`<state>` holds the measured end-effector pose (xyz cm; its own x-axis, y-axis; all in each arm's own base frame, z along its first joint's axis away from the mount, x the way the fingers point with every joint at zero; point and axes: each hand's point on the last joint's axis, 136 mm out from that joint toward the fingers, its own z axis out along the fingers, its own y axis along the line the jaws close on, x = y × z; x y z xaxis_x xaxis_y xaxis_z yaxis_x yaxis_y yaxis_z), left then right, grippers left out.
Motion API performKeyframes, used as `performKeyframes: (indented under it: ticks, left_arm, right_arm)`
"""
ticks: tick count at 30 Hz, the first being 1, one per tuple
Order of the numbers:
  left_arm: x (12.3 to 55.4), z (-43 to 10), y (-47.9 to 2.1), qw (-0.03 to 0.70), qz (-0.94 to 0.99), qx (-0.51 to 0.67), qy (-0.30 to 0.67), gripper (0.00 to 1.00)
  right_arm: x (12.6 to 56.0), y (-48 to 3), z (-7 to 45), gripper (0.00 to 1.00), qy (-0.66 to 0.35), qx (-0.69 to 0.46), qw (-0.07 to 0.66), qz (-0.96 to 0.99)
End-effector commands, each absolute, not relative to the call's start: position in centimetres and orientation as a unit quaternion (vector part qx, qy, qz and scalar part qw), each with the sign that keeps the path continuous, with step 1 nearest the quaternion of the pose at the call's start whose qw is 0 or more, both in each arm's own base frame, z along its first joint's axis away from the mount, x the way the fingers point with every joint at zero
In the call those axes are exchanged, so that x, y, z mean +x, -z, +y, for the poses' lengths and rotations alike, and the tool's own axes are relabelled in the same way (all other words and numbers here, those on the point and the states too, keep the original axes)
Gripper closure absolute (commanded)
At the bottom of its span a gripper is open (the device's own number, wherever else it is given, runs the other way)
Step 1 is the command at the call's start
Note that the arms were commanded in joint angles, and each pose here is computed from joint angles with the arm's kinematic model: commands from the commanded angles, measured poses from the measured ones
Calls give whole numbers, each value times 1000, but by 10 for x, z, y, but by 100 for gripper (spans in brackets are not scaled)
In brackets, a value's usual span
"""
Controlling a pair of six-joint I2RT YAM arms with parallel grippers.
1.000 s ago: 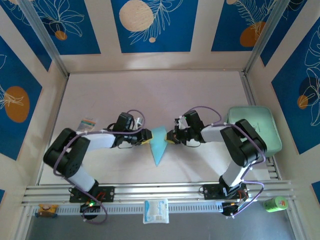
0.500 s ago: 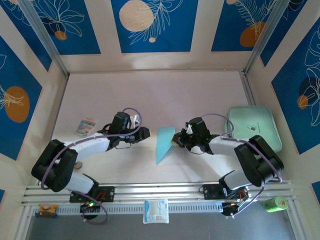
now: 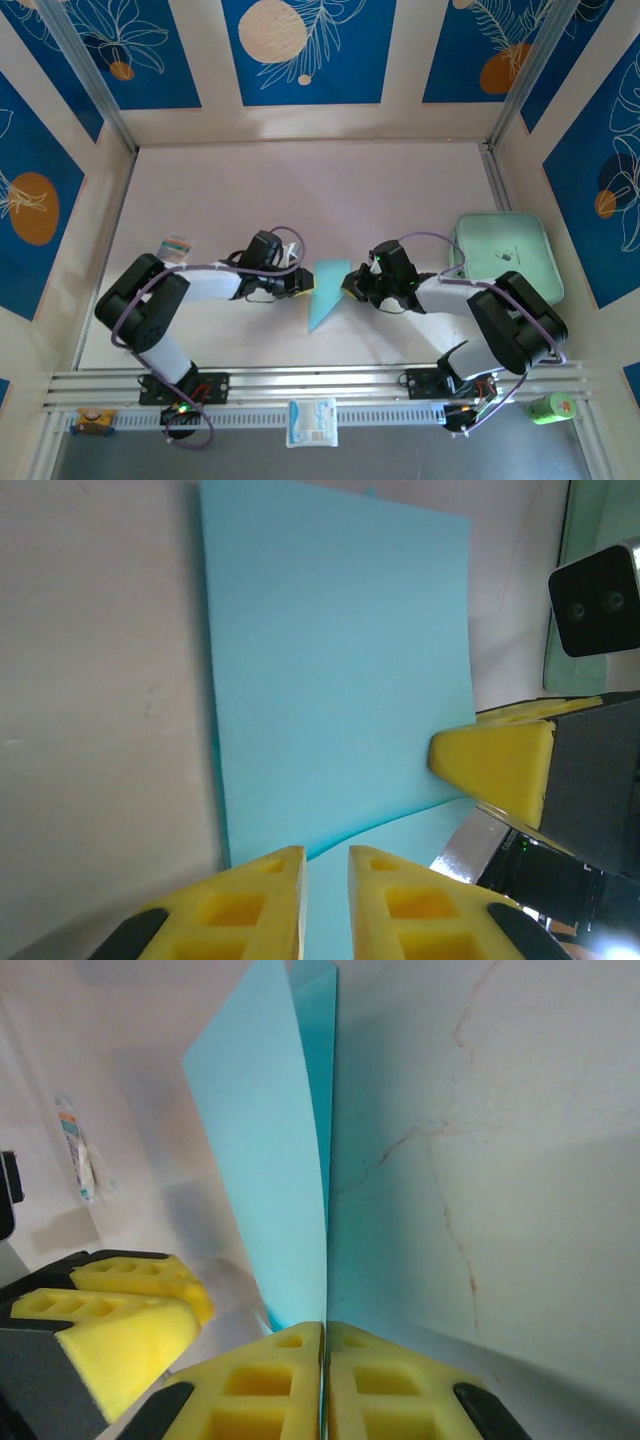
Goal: Fold a paper plane with a square sheet of paper (pick it up from the middle)
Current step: Fold the wing for the fifth time at the center of the table.
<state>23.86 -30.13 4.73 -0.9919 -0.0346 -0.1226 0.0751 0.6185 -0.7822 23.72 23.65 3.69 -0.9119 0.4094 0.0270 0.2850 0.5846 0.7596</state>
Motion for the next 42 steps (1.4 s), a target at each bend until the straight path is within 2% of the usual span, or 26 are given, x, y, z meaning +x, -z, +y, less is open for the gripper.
performKeyframes:
  ticks: [1,12,15,32,35,38,42]
  left_arm:
    - [242,-313,-49,55,892,23,448,82]
    - [234,-305,-12,23,910,8,414,85]
    - [234,-305,-11,23,910,8,414,86]
    - [235,-309,-14,23,904,5,426,86]
    - [235,-309,-16,25,904,7,427,86]
    - [237,-309,-20,32,903,9,428,85]
    - [241,-306,-30,52,903,11,426,78]
  right_arm:
    - [233,-36,239,88,-422,174,64,888]
    - [237,-46,248,81,-453,120,57,881]
    - [238,-46,246,75,-454,115,60,881]
    - [244,-42,250,74,-470,98,46,876]
    - [244,-40,249,77,-469,100,45,876]
    - [243,-37,247,84,-464,105,43,878]
    - [243,-38,244,92,-462,111,44,879]
